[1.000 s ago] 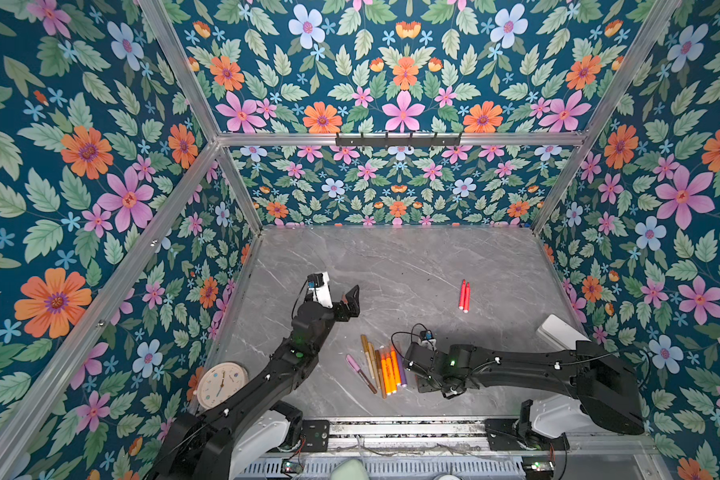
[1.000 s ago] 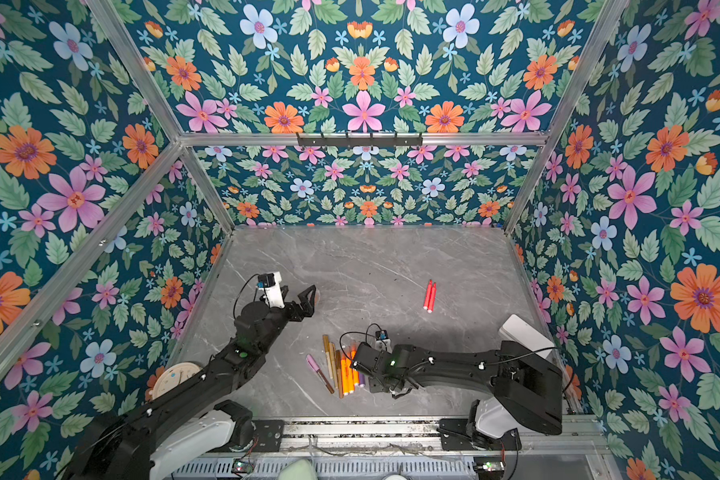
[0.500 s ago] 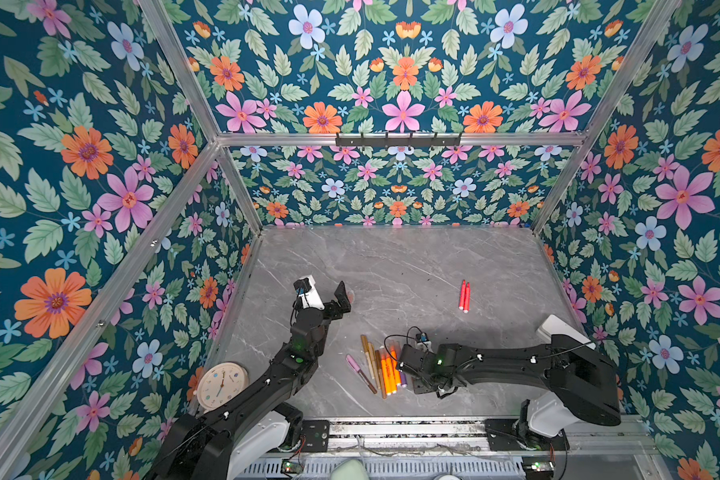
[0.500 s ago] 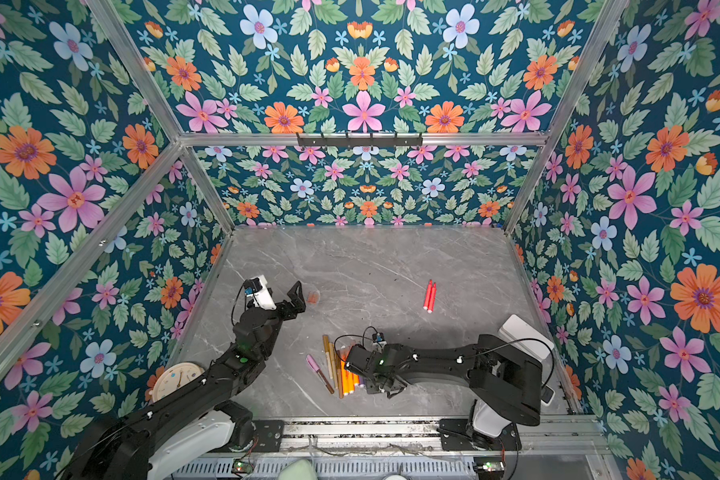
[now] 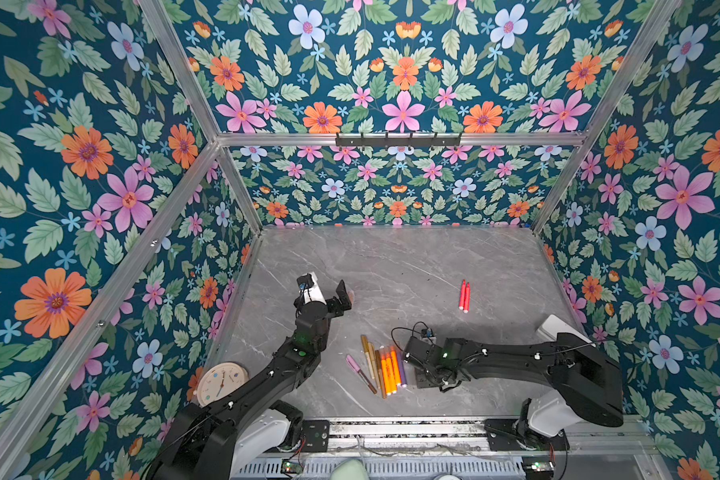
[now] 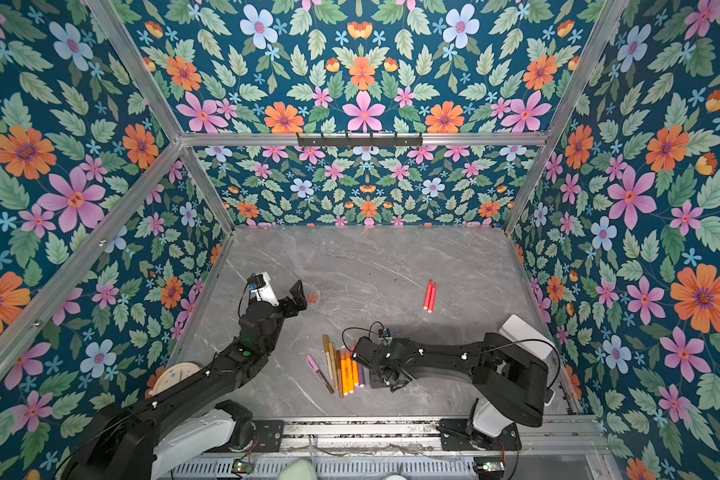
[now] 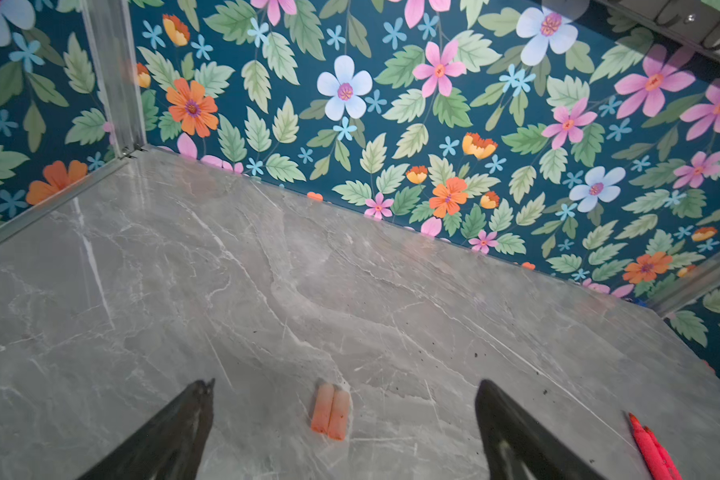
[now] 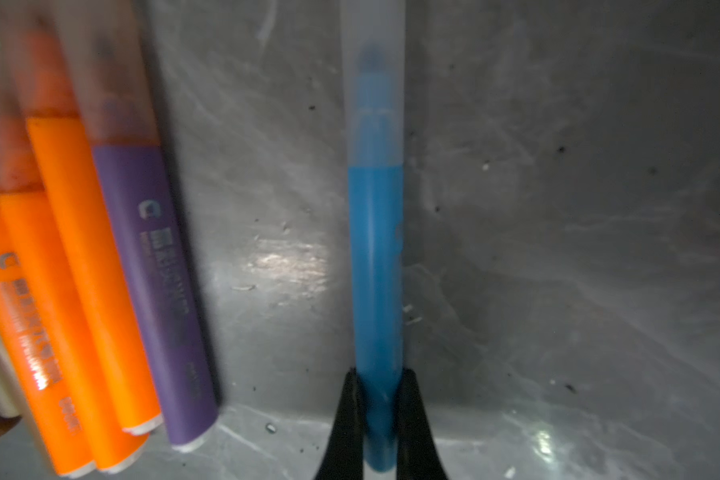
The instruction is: Open the pen caps
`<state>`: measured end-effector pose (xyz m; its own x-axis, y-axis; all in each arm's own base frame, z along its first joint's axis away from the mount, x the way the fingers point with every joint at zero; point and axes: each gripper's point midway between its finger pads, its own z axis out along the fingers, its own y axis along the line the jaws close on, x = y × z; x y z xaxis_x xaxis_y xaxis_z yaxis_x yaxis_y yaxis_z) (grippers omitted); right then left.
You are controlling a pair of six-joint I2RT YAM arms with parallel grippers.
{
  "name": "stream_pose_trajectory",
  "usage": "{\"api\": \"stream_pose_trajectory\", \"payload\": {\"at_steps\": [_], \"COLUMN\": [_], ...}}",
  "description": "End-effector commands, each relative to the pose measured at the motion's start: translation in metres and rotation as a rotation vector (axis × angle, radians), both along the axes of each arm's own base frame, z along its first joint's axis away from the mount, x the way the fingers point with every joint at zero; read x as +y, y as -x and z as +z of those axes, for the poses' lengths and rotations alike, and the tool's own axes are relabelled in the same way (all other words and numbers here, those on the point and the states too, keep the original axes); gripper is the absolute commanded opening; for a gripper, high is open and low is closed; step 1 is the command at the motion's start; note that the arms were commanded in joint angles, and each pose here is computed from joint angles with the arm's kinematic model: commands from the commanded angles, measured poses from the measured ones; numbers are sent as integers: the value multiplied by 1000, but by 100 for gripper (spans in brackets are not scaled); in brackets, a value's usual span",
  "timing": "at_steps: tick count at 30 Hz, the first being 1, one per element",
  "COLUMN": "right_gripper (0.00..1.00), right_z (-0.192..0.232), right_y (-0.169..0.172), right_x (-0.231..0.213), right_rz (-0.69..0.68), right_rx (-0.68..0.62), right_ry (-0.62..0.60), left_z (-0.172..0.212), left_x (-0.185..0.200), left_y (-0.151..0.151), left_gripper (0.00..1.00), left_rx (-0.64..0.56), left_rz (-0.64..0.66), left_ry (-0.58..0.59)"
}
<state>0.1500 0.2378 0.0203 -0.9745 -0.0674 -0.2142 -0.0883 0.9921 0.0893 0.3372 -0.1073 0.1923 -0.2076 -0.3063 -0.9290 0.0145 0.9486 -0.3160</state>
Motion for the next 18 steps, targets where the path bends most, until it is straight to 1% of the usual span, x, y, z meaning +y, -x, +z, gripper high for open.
{"api": "stream_pose_trajectory", "payload": {"at_steps": [1,3,5,8,10,11,14,16,18], "right_gripper": [0,0,0,0,0,0,0,0,0], "right_z": [17,34,49,68,80,85,97,100,104], "right_y": [-10,-19,-27,-38,-43,-43,-43,-41,-41], "right_x": [-17,-25,-31,-35,-37,-35,-27,-17,-5], "right_rz": [4,1,10,25,39,57,136,185,213], "right_rx": [-55,-98,-138,-178,-198,-204,-218,-187,-172], "right_ry": [9,-28,-81,-222,-316,-350,-393,-412,-458], "left_z": [-3,-5,-4,0,6,9,12,9,6], "left_x": [-27,-41,-59,-90,-113,-121,-143,-155,-166], "left_y": [-4,-5,-3,3,13,16,25,26,28], "left_gripper": [100,100,100,100,100,100,94,91,90], "left_rx": [37,38,36,25,16,9,21,47,72], "left_rz": [-127,-178,-255,-422,-560,-607,-738,-797,-860], "left_ry": [-7,20,67,153,231,272,371,414,463]}}
